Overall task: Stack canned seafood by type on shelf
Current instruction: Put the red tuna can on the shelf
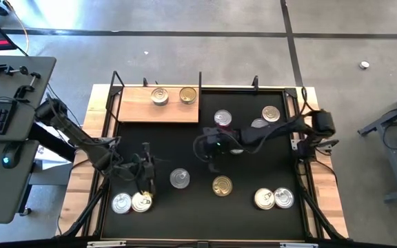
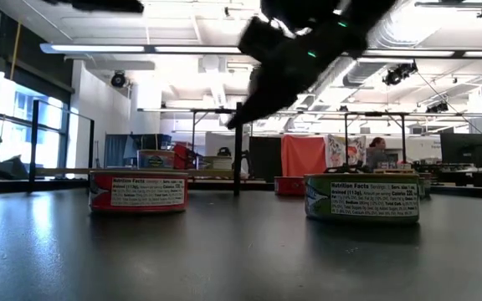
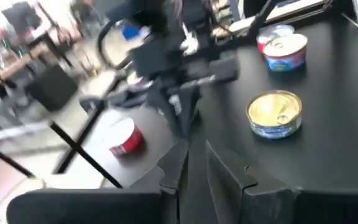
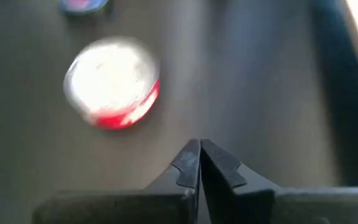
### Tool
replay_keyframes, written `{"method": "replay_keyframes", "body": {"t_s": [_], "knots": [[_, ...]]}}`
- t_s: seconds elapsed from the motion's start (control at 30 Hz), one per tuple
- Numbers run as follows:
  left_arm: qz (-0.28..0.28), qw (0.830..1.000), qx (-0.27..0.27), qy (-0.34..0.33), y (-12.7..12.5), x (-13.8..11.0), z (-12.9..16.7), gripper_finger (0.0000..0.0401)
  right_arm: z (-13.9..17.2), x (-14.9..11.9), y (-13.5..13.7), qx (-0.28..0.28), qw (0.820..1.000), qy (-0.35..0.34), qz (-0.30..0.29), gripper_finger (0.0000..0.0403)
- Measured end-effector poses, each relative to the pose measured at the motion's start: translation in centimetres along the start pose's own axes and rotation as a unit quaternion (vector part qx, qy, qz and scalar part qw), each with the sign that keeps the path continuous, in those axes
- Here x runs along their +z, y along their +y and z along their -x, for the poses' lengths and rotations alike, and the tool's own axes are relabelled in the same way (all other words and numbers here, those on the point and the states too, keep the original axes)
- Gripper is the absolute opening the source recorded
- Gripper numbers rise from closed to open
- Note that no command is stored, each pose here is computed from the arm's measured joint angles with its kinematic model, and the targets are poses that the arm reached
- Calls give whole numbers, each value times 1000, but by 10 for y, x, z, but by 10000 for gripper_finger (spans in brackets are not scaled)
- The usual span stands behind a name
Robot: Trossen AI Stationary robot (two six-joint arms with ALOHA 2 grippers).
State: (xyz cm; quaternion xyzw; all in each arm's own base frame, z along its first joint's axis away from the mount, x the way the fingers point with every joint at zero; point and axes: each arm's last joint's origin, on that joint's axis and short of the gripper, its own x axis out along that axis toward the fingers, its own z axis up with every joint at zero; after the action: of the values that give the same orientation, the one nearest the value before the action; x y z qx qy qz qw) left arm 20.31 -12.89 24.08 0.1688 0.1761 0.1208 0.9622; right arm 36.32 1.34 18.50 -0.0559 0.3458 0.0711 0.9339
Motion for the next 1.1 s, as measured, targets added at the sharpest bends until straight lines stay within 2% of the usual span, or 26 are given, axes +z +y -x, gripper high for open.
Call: {"method": "replay_keyframes", "body": {"t_s": [0.13, 0.2, 0.3, 0.47, 0.7, 0.8, 0.87, 0.97, 1.1], "knots": [[32, 998, -18, 44, -4, -13, -19, 46, 3, -31, 16, 23, 998, -39, -40, 6], [49, 994, -62, 75, -7, -20, -32, 46, -3, -44, 22, 53, 996, -47, -55, 6], [73, 979, -141, 131, -12, -34, -51, 46, -13, -50, 27, 78, 993, -59, -59, 6], [102, 957, -171, 213, -14, -61, -82, 46, -27, -44, 23, 64, 994, -65, -55, 6], [188, 932, -152, 269, 7, -83, -120, 46, -24, -41, 15, 52, 997, -20, -54, 6], [217, 916, -103, 322, 24, -88, -116, 38, -21, -41, 14, 50, 997, -11, -59, 6], [227, 910, -65, 340, 34, -85, -107, 27, -21, -43, 15, 51, 997, -2, -60, 6], [225, 912, -22, 343, 44, -78, -86, 6, -21, -45, 17, 52, 997, 11, -63, 6], [234, 930, -16, 282, 55, -52, -57, 5, -22, -48, 21, 44, 996, 27, -74, 6]]}}
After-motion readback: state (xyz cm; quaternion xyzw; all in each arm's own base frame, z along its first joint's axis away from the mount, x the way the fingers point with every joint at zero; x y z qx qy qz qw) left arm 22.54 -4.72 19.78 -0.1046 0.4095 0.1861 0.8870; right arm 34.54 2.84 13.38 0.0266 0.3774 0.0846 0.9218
